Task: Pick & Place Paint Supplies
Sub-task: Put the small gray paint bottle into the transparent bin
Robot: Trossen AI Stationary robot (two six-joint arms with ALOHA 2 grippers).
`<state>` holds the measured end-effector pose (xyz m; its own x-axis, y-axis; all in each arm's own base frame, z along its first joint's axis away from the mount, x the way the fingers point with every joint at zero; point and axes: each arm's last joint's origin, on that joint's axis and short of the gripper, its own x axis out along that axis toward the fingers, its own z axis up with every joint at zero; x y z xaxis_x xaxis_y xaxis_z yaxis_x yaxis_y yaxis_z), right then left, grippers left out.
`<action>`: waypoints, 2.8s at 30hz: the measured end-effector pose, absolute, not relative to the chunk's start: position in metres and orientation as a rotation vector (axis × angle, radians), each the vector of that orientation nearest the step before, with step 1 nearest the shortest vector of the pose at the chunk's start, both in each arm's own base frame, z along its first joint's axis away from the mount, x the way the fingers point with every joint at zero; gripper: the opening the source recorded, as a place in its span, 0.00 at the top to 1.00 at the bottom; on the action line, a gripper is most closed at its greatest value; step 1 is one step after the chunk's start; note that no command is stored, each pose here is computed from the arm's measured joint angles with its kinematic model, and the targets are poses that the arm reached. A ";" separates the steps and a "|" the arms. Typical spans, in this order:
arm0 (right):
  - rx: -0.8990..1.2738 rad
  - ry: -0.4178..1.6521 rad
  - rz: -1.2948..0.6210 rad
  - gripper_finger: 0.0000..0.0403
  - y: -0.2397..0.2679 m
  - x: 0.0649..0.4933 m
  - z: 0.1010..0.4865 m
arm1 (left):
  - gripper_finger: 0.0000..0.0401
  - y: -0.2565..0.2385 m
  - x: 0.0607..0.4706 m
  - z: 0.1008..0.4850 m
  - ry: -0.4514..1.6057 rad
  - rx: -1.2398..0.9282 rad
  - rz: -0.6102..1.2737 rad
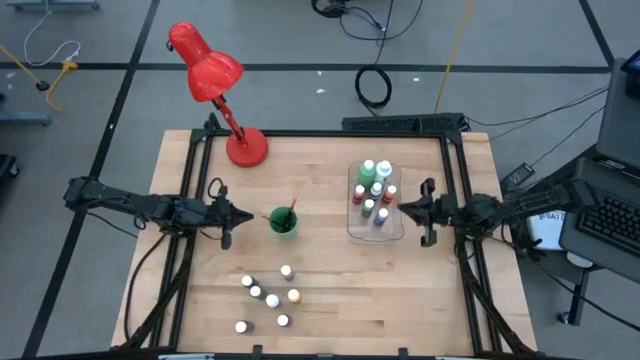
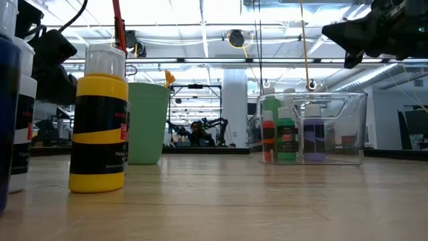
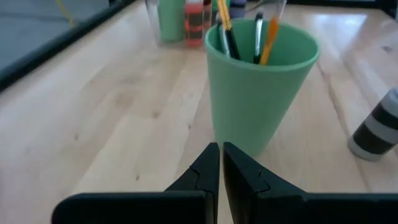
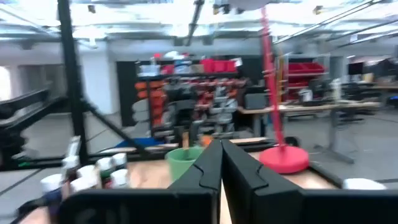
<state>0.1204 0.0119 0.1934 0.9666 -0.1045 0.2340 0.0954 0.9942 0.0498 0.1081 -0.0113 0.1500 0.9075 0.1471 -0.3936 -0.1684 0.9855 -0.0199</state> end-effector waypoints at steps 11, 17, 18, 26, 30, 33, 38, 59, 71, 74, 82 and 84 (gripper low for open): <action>0.111 -0.160 -0.137 1.00 0.006 0.118 0.186 | 0.95 -0.013 0.116 0.179 0.106 0.043 0.127; 0.032 -0.145 -0.151 0.98 0.006 0.119 0.184 | 0.95 -0.015 0.117 0.185 0.039 -0.048 0.071; 0.019 -0.139 -0.152 0.98 0.006 0.119 0.184 | 0.95 -0.017 0.116 0.185 0.041 -0.037 0.026; -0.020 -0.065 -0.101 0.98 0.008 0.122 0.176 | 0.98 -0.025 0.115 0.185 0.043 0.013 -0.002; -0.040 -0.020 -0.081 0.98 0.010 0.125 0.171 | 0.98 -0.025 0.114 0.181 0.080 0.009 0.007; -0.046 -0.051 -0.079 0.98 0.010 0.126 0.174 | 0.95 -0.025 0.114 0.177 0.124 -0.054 0.005; -0.042 -0.002 -0.078 0.98 0.010 0.127 0.169 | 0.95 -0.024 0.114 0.174 0.150 -0.030 0.021; -0.065 0.004 -0.108 0.98 0.011 0.137 0.166 | 0.99 -0.055 0.125 0.174 0.135 0.001 -0.291; -0.019 0.026 -0.112 0.98 0.011 0.143 0.162 | 1.00 -0.087 0.150 0.184 0.158 0.107 -0.352; -0.019 0.038 -0.112 0.98 0.011 0.144 0.160 | 0.99 -0.097 0.161 0.194 0.153 0.158 -0.358; 0.006 0.076 -0.110 0.98 0.012 0.146 0.155 | 0.96 -0.120 0.197 0.217 0.215 0.209 -0.316; -0.002 0.069 -0.109 0.98 0.012 0.146 0.156 | 0.93 -0.125 0.207 0.219 0.261 0.237 -0.274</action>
